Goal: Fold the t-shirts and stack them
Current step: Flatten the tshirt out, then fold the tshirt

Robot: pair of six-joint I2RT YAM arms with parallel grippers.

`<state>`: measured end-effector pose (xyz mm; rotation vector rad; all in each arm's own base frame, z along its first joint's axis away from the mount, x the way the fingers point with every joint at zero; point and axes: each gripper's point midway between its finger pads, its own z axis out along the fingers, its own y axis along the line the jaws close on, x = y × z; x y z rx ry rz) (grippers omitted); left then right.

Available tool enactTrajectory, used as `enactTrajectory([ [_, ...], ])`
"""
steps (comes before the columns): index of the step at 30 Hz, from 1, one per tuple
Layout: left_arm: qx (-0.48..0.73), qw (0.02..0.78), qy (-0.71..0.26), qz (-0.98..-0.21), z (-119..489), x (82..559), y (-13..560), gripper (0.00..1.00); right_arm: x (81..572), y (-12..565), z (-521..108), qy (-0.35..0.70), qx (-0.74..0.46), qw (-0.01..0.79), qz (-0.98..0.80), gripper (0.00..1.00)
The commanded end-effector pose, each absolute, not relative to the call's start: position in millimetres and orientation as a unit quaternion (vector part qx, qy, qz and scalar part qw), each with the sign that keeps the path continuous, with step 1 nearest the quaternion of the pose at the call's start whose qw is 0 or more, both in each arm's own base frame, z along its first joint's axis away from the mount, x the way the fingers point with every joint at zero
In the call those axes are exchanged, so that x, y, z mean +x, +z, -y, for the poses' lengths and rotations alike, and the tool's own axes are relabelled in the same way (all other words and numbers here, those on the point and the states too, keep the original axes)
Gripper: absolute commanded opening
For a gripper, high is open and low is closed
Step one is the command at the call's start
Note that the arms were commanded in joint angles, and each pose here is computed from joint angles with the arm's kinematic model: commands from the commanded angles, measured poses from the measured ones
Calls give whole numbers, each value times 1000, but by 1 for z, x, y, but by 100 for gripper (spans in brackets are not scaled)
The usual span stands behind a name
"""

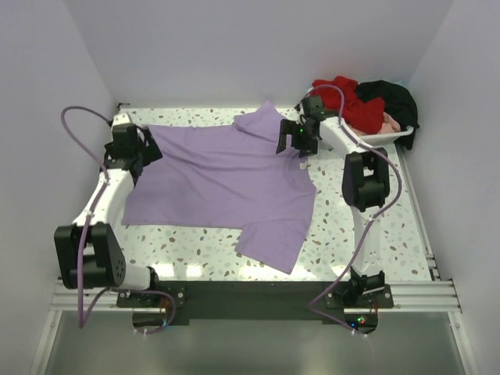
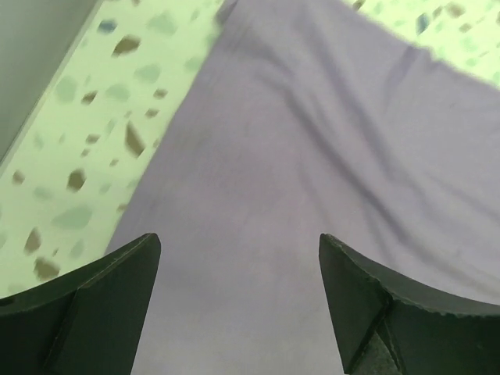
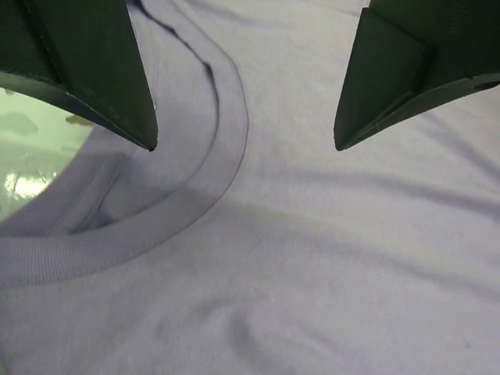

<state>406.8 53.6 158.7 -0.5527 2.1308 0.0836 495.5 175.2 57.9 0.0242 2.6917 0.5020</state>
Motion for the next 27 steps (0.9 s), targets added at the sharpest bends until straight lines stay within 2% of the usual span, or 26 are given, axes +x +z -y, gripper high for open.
enactTrajectory([
  [1,-271,405,90,-869,-72,354,118,86,490,135,-172,196,-3,270,-943,97],
  [4,-293,379,101,-872,-77,324,97,75,477,142,-169,198,-2,267,-943,97],
  [5,-300,364,108,-875,-79,310,84,68,474,144,-168,197,-1,268,-943,97],
  [10,-331,368,116,-861,-92,284,73,57,456,146,-162,191,-3,260,-946,97],
  [15,-352,350,136,-857,-102,265,55,55,446,153,-159,189,-5,259,-947,97],
  [27,-423,322,148,-834,-129,254,39,53,434,160,-157,187,-6,259,-947,97],
])
